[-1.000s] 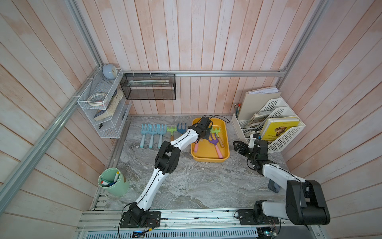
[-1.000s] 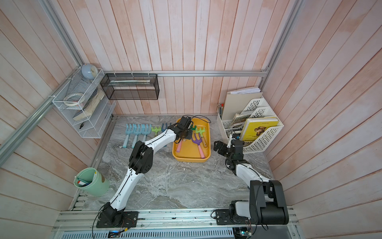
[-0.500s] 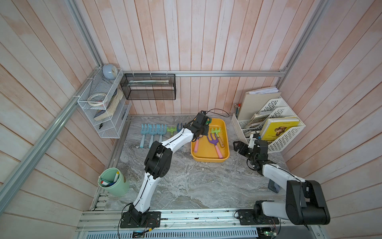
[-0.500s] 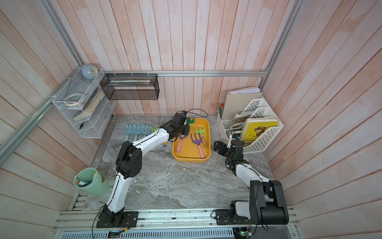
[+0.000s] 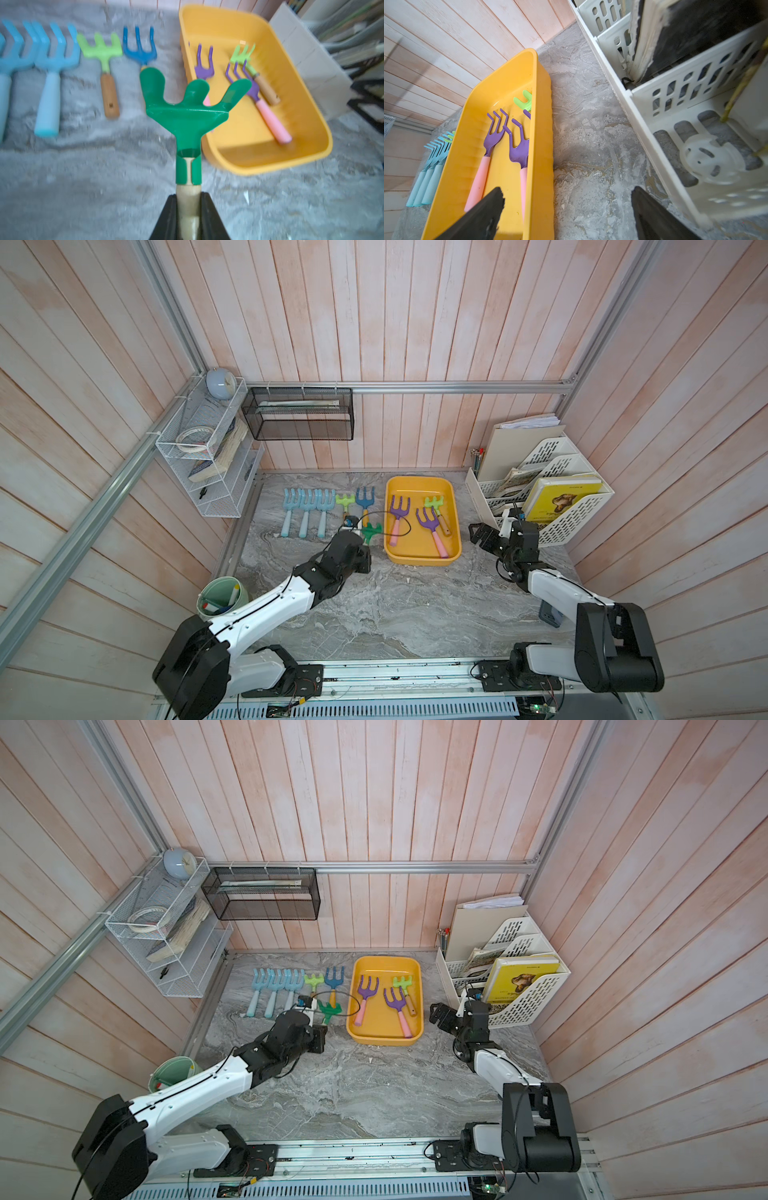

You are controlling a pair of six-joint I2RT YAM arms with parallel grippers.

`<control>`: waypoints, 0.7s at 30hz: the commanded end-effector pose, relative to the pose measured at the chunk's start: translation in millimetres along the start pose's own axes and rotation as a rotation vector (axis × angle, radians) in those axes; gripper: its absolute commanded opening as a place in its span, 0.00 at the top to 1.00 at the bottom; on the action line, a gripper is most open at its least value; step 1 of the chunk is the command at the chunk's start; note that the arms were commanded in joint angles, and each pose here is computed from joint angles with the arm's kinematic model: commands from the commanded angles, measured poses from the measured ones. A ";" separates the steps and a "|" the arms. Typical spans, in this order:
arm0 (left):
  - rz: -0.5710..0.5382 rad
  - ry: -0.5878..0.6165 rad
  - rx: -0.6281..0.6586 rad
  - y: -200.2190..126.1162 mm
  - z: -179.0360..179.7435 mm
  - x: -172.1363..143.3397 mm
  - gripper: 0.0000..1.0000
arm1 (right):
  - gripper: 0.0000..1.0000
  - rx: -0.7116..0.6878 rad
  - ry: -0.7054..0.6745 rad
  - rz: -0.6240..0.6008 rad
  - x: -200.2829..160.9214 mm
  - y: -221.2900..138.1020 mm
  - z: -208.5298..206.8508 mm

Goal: Take the hand rake out of the storage box
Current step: Place the rake at the center of the board.

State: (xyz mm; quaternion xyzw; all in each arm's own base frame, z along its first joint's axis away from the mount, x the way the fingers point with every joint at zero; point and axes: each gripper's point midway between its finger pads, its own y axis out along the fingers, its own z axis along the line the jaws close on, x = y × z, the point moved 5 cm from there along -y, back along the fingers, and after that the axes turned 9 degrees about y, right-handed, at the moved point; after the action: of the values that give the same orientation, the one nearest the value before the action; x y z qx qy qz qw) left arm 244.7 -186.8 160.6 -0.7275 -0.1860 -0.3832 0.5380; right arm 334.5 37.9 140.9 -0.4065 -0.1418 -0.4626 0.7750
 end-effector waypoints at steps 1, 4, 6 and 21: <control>0.087 -0.144 0.074 -4.8 15.1 -51.0 0.98 | 0.02 0.020 0.008 -0.003 -0.9 -2.5 2.7; 0.137 -0.214 0.088 -5.6 27.8 -89.4 0.98 | 0.02 0.024 -0.023 0.012 -5.7 -1.0 14.5; 0.151 -0.240 0.097 -7.3 33.1 -102.9 0.96 | 0.02 0.001 -0.075 0.017 -10.8 1.5 28.1; 0.263 -0.276 0.101 -10.2 38.4 -135.1 0.82 | 0.09 -0.014 -0.201 0.158 -62.7 40.4 115.8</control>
State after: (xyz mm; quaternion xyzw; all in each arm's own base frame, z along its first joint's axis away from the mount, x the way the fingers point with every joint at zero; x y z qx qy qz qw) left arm 176.8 -134.7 70.9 -0.7563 -0.1950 -0.2252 0.5825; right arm 348.5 167.6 162.9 -0.4338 -0.2051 -0.3542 0.8027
